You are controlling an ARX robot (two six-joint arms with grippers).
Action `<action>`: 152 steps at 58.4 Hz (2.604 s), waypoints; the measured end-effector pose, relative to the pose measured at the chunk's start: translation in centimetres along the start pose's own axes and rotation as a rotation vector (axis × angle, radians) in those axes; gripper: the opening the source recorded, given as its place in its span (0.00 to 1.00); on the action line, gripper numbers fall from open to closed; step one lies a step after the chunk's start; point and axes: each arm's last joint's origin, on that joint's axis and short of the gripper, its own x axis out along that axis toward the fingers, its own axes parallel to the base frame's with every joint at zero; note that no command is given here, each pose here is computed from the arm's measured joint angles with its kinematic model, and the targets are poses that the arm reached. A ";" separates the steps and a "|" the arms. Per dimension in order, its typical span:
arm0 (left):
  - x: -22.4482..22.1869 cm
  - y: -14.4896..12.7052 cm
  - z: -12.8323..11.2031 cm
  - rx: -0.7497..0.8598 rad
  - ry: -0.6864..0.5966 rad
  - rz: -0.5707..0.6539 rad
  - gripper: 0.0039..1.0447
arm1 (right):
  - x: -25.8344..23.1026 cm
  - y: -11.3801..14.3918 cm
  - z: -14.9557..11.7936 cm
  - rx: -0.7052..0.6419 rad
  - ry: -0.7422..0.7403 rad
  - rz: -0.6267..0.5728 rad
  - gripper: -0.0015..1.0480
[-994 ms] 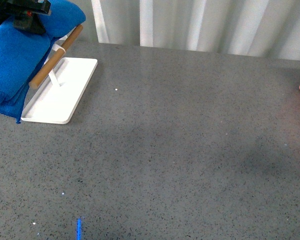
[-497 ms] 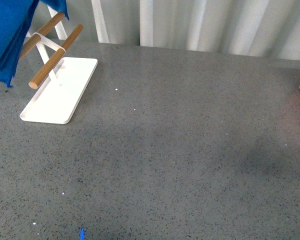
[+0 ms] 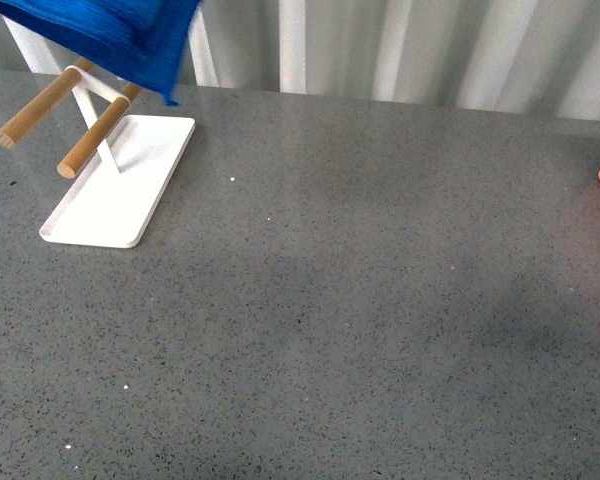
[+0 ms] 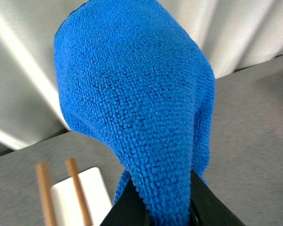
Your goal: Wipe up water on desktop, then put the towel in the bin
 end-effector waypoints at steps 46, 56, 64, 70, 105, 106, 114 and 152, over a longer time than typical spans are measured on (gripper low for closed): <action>7.6 -12.5 -8.3 -0.229 0.019 -0.267 0.06 | 0.0 0.0 0.0 0.000 0.000 0.000 0.93; 8.2 -12.7 -9.1 -0.238 0.041 -0.253 0.06 | 1.3 -0.8 0.8 -0.084 0.239 0.205 0.93; 8.2 -12.8 -8.8 -0.239 0.033 -0.252 0.06 | 5.4 -2.5 4.6 -0.090 0.164 0.254 0.93; 8.2 -12.7 -8.6 -0.240 0.027 -0.248 0.06 | 8.3 -2.8 4.8 -0.058 0.195 0.295 0.93; 8.2 -12.4 -7.7 -0.294 0.008 -0.249 0.06 | 14.4 5.6 -1.1 0.094 0.329 0.645 0.93; 8.2 -12.4 -7.7 -0.298 0.008 -0.251 0.06 | 14.5 5.7 -1.1 0.092 0.326 0.649 0.93; 8.2 -12.4 -7.5 -0.314 0.006 -0.252 0.06 | 15.1 6.7 -1.2 0.085 0.311 0.667 0.93; 8.2 -11.7 -7.1 -0.370 0.013 -0.214 0.06 | 18.0 8.6 -2.6 0.116 0.268 0.694 0.93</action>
